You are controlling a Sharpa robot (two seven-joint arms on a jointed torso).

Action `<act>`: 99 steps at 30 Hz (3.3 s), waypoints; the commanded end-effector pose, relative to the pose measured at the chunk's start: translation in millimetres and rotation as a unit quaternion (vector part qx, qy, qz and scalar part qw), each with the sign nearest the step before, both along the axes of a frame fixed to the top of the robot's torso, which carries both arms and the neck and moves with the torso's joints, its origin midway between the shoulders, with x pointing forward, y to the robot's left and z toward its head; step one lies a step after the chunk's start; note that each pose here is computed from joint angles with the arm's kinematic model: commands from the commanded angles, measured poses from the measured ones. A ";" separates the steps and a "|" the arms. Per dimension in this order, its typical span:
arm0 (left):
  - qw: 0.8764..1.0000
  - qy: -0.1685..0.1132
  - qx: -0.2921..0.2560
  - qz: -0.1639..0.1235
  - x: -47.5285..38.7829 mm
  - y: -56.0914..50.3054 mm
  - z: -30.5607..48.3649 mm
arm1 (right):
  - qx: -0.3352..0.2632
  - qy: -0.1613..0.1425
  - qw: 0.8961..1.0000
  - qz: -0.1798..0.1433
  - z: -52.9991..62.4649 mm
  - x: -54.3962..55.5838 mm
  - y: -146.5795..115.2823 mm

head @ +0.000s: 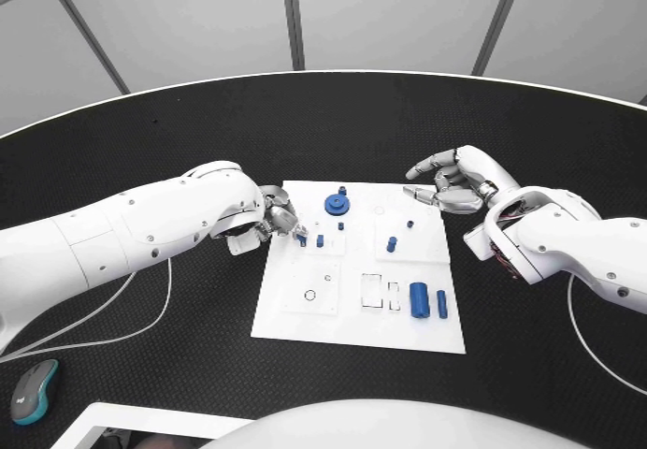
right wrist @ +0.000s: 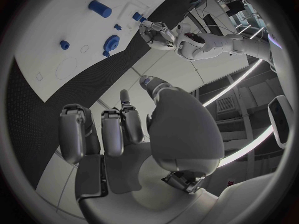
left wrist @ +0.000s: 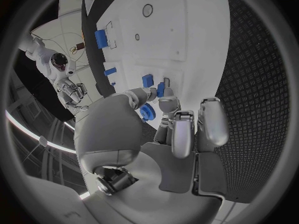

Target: Assemble the parts on the task board

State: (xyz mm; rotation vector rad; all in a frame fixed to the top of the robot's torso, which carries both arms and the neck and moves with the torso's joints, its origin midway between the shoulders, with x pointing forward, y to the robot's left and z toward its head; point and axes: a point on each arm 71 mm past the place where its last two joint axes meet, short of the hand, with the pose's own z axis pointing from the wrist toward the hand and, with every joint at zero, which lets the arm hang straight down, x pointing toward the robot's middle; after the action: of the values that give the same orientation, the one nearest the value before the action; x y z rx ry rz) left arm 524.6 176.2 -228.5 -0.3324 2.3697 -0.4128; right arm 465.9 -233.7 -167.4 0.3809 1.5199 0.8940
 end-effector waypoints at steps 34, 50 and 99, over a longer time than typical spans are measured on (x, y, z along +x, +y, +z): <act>1.000 0.002 0.028 -0.013 0.6 -4.1 -2.7 | 0.000 -0.002 1.000 0.000 0.0 0.5 -0.8; 1.000 0.003 0.027 -0.016 -0.8 -4.6 -2.4 | 0.000 -0.002 1.000 -0.001 0.0 0.3 -1.2; 0.999 0.017 0.038 -0.024 3.1 -9.4 -5.4 | 0.000 -0.001 1.000 -0.001 0.5 -0.7 -2.0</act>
State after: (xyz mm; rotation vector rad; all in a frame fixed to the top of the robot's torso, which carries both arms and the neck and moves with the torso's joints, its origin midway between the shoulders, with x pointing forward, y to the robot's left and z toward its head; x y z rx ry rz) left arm 527.7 167.0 -234.0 -0.2488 2.4243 -0.3398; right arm 465.2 -235.7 -166.9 0.3812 1.5165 0.8924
